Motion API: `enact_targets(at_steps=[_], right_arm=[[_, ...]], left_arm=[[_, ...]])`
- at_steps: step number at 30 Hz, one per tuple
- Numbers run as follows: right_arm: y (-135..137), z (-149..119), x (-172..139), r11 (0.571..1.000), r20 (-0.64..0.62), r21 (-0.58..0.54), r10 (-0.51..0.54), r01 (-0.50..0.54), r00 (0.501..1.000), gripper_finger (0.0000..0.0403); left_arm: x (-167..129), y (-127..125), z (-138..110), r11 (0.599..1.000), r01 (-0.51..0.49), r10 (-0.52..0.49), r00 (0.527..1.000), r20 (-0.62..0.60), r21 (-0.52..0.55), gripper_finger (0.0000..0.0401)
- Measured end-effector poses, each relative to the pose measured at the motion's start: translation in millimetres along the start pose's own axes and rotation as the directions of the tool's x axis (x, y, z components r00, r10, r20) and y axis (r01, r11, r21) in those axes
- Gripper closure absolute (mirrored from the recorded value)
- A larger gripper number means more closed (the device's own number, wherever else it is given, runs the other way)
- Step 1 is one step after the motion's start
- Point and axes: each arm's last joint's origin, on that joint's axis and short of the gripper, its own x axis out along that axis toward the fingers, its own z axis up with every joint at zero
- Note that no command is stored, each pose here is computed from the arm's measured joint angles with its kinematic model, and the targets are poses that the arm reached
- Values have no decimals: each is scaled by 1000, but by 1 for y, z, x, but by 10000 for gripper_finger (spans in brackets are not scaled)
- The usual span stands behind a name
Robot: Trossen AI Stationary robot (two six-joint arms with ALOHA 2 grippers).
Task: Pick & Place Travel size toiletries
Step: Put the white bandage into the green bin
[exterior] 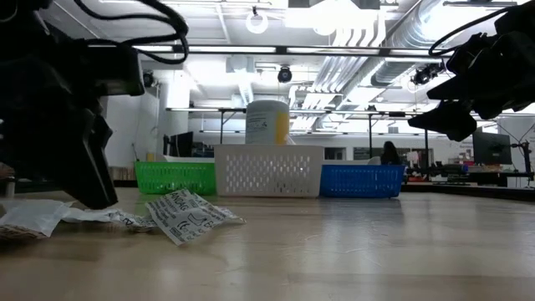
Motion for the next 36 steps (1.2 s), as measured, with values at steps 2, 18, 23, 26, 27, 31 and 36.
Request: enact_targets(at_steps=[2,18,23,26,27,31,36], right_arm=[[0,0,0,1000,0,0,0,0,1000,57],[0,0,0,1000,0,0,0,0,1000,57],[0,0,0,1000,0,0,0,0,1000,57],[0,0,0,1000,0,0,0,0,1000,57],[0,0,0,1000,0,0,0,0,1000,57],[0,0,0,1000,0,0,0,0,1000,57],[0,0,0,1000,0,0,0,0,1000,57]], left_arm=[[2,-2,-3,1000,-7,7,1000,-1,12,220],[20,5,-18,997,-71,71,997,-6,39,299],[25,13,-11,993,-115,115,993,6,21,373],[28,19,-6,988,-140,138,990,25,61,393],[28,20,-3,987,-144,142,989,37,72,393],[21,31,12,985,-153,149,987,56,84,398],[0,49,33,981,-189,184,978,100,41,399]])
